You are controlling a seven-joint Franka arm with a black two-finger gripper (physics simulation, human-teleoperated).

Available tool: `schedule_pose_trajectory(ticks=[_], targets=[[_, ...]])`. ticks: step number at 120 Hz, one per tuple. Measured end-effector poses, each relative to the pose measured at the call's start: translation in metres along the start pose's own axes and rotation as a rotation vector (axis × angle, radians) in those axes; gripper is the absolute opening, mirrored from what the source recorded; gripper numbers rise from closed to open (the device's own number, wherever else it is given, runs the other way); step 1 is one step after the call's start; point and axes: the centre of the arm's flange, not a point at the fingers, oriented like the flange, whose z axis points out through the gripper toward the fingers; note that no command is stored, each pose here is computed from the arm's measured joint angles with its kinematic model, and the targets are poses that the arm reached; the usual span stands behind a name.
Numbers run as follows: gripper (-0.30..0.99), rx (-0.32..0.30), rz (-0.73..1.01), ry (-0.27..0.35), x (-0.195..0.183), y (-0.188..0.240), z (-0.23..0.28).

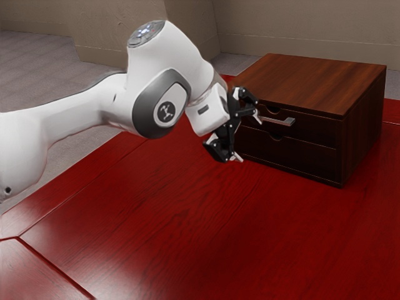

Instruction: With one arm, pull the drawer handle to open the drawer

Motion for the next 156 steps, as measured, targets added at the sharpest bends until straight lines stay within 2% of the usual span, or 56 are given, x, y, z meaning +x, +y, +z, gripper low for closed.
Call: schedule_pose_trajectory(ticks=[14,26,132,156], targets=[[0.69,0.007,-0.001,0.002,-0.018,-0.015,0.011],[0.69,0.003,0.007,-0.03,-0.028,-0.029,0.028],[0.69,-0.029,0.06,-0.032,-0.046,-0.052,0.077],[0.69,0.012,0.066,-0.029,-0.047,-0.067,0.069]])
